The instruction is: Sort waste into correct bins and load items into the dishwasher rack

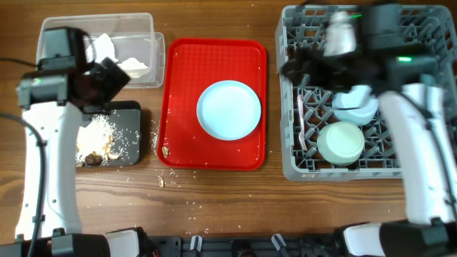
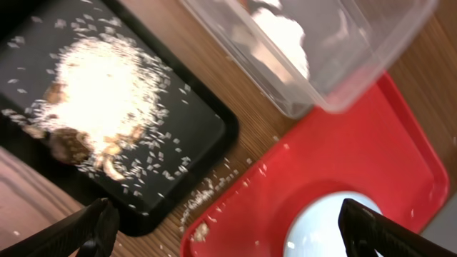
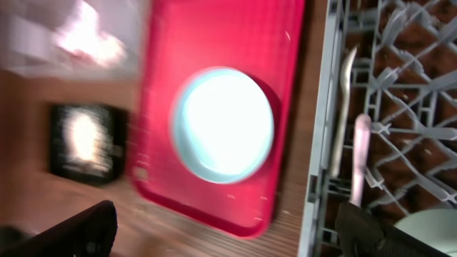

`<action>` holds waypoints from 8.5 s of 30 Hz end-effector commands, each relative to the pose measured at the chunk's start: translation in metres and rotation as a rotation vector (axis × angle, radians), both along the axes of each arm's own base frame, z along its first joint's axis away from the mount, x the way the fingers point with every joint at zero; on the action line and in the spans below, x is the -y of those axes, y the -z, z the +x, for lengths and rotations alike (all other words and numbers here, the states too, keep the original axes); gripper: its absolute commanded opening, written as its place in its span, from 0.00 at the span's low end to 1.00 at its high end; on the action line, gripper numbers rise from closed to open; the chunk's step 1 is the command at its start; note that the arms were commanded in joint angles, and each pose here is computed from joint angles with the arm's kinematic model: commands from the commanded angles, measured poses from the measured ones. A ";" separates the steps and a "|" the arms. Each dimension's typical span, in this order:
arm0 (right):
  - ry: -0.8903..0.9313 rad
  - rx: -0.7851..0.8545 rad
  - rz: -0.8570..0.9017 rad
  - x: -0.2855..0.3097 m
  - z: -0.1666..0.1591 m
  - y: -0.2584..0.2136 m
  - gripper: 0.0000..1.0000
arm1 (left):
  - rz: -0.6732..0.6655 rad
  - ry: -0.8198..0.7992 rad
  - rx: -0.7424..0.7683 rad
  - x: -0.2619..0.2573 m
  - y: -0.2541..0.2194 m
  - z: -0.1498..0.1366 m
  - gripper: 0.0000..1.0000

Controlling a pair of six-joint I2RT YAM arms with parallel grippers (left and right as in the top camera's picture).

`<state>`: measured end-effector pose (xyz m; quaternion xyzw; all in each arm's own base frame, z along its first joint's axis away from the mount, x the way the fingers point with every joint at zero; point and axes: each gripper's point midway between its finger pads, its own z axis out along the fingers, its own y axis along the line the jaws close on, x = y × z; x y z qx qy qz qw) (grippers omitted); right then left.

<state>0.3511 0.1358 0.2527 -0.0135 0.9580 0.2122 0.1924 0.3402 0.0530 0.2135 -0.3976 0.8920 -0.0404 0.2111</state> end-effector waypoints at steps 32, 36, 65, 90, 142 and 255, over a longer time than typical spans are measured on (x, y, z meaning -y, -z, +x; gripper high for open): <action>-0.273 -0.164 -0.438 -0.075 0.063 0.254 0.29 | 0.001 -0.110 -0.001 -0.035 0.000 -0.007 1.00; -0.225 -0.173 -0.425 -0.075 0.063 0.249 0.04 | 0.001 -0.110 -0.001 -0.035 0.000 -0.007 1.00; 0.722 0.298 -0.753 0.164 0.124 0.015 0.04 | 0.001 -0.110 -0.001 -0.035 0.000 -0.007 1.00; 0.447 0.339 -0.744 0.085 0.152 0.048 0.18 | 0.001 -0.110 -0.001 -0.035 0.000 -0.007 1.00; -0.022 0.686 -0.100 0.042 -0.096 0.001 1.00 | 0.001 -0.111 -0.001 -0.035 0.000 -0.007 1.00; 0.271 1.173 -0.383 0.137 -0.104 0.079 1.00 | 0.317 0.324 0.674 0.034 -0.067 -0.131 1.00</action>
